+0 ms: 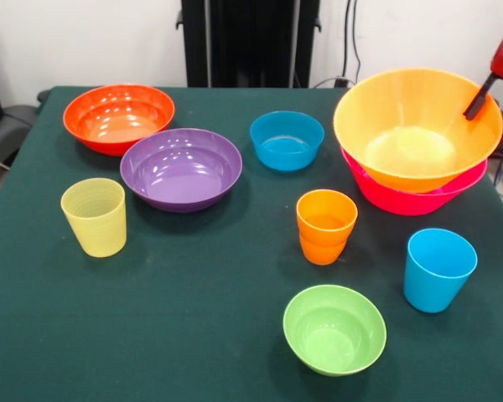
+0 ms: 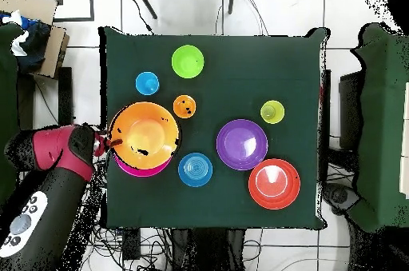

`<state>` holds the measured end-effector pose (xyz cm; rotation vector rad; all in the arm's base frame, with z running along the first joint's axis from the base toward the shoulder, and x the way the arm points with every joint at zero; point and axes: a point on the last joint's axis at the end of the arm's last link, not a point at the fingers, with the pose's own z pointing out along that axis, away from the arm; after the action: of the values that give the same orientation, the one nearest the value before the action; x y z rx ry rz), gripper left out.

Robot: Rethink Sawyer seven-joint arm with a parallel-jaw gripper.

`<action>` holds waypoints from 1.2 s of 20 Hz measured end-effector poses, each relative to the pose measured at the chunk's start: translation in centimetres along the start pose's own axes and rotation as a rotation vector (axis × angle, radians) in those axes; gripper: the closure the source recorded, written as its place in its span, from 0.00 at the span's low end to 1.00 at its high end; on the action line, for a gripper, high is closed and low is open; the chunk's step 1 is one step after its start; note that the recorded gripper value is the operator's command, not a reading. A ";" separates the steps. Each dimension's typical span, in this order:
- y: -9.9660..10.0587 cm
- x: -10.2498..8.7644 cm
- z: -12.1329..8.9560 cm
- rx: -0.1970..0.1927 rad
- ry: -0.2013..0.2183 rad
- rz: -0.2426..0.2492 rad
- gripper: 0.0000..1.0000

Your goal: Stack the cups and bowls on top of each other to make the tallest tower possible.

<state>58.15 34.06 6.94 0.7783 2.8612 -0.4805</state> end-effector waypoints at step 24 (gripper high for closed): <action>-0.2 -0.3 -0.2 -0.016 -0.014 0.011 0.00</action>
<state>58.25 33.80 7.28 0.7843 2.8431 -0.4587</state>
